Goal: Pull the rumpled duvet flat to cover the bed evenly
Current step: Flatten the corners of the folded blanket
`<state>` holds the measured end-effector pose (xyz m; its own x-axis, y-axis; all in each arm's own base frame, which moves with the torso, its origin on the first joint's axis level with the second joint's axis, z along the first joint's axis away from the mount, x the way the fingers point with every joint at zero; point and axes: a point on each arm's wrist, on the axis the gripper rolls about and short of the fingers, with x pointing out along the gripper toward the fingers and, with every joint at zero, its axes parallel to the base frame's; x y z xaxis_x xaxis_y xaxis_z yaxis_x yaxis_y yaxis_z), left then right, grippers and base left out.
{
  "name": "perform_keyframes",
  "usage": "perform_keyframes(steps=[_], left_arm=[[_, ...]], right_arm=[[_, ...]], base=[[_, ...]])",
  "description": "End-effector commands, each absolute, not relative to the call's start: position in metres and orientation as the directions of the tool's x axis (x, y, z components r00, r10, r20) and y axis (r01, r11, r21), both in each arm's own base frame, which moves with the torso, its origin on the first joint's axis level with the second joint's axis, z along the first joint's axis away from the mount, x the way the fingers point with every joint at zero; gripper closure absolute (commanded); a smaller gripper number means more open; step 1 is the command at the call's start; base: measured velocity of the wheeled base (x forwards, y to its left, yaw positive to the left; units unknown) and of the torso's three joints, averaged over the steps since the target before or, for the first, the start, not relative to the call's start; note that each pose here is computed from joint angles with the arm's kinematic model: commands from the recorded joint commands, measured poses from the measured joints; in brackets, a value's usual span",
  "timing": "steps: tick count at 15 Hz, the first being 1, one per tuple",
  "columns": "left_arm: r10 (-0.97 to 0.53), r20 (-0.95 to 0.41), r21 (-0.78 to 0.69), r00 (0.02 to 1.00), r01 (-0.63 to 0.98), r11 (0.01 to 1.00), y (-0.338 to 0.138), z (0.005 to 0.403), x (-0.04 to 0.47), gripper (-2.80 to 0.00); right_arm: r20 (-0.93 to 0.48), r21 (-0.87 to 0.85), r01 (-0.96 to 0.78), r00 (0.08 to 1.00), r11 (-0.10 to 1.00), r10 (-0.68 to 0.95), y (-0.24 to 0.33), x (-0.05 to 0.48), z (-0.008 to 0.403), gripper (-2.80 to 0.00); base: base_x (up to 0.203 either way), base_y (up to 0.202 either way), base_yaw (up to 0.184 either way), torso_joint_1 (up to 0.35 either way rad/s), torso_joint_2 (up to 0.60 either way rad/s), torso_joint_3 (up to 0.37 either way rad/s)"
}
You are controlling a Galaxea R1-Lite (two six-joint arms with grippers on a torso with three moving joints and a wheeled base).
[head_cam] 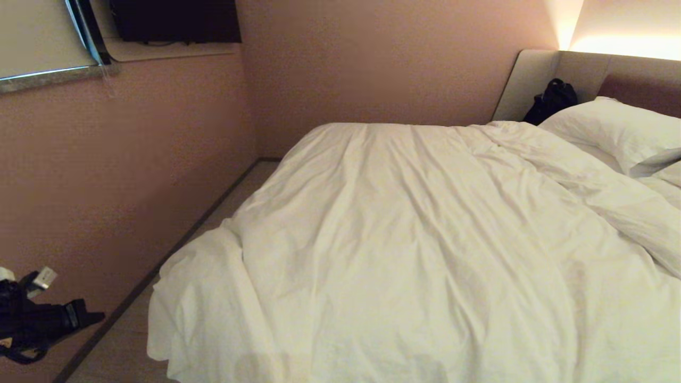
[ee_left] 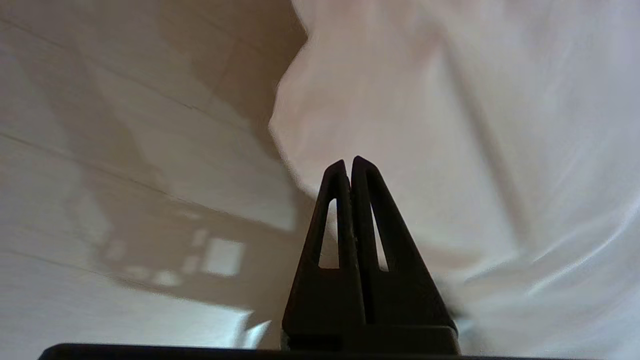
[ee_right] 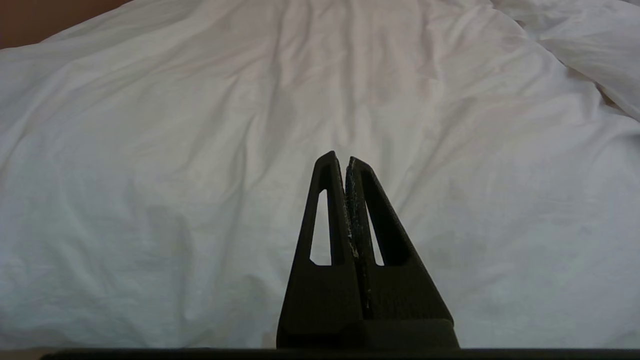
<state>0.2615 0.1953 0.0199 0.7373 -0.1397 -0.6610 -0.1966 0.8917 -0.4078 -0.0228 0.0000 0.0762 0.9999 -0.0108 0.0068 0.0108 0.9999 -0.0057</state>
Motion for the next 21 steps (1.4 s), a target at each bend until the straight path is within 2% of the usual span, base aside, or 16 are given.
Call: perform_keyframes(steps=[1,9,12,14,21], left_arm=[[-0.158,-0.680,-0.351,0.716,-0.128,0.928,0.189,0.012,0.254,0.00],[-0.141,-0.689,-0.240,0.711,-0.041,0.970,0.173,0.005,0.270,0.00],[-0.154,-0.689,-0.173,0.708,0.045,0.984,0.169,-0.004,0.272,0.00],[-0.145,-0.667,-0.074,0.731,0.129,0.989,0.171,-0.013,0.275,0.00],[-0.176,-0.596,0.068,0.783,0.268,0.961,0.143,-0.026,0.295,0.00]], right_arm=[[0.008,-0.006,0.011,1.000,1.000,-0.011,0.000,-0.023,0.076,0.00],[0.008,-0.006,0.011,1.000,1.000,-0.011,0.000,-0.023,0.076,0.00],[0.008,-0.006,0.011,1.000,1.000,-0.011,0.000,-0.023,0.076,0.00],[0.008,-0.006,0.011,1.000,1.000,-0.011,0.000,-0.023,0.076,0.00],[0.008,-0.006,0.011,1.000,1.000,-0.011,0.000,-0.023,0.076,0.00]], base=[[0.000,0.000,0.000,0.000,0.00,0.000],[0.000,0.000,0.000,0.000,0.00,0.000],[0.000,0.000,0.000,0.000,0.00,0.000],[0.000,0.000,0.000,0.000,0.00,0.000],[0.000,0.000,0.000,0.000,0.00,0.000]])
